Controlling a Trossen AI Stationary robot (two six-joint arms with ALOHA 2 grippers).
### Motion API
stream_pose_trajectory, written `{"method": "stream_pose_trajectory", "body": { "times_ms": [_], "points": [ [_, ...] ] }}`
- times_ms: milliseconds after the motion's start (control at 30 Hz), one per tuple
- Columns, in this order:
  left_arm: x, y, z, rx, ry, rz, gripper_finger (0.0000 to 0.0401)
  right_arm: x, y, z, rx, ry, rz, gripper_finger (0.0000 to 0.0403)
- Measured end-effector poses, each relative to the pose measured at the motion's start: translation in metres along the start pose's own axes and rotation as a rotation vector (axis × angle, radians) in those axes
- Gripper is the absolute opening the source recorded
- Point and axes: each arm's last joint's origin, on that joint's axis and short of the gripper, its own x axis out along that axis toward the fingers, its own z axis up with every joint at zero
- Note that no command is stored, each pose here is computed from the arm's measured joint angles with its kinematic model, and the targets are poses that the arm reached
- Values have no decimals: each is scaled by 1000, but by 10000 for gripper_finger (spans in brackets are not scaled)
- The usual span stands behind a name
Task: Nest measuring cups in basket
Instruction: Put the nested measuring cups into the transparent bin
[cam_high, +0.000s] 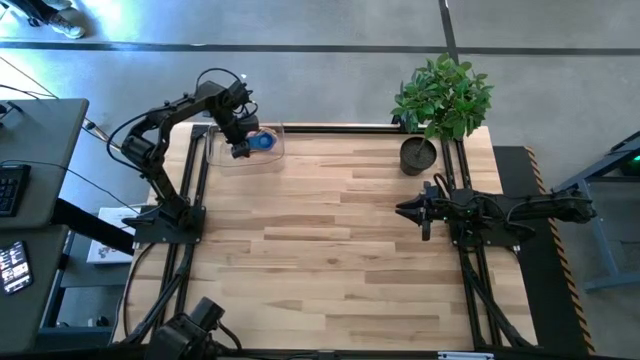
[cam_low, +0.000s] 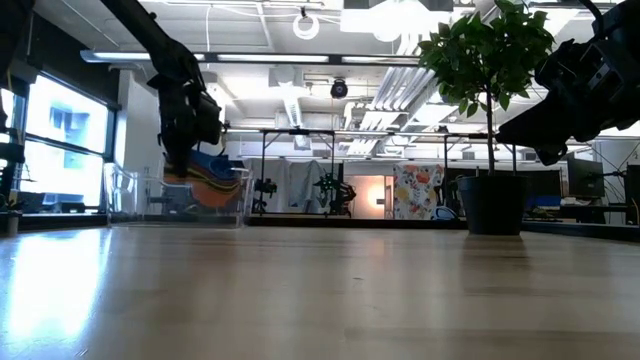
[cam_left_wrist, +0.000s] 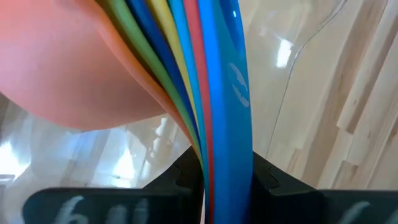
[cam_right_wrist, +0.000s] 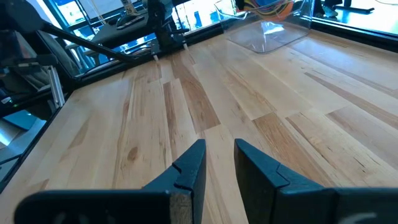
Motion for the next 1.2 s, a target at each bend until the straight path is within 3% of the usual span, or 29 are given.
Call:
{"method": "stream_pose_trajectory", "body": {
  "times_ms": [1200],
  "points": [
    [31,9,8,-31,80,-63,53,0,0,0,0,0,0,75]
  ]
}}
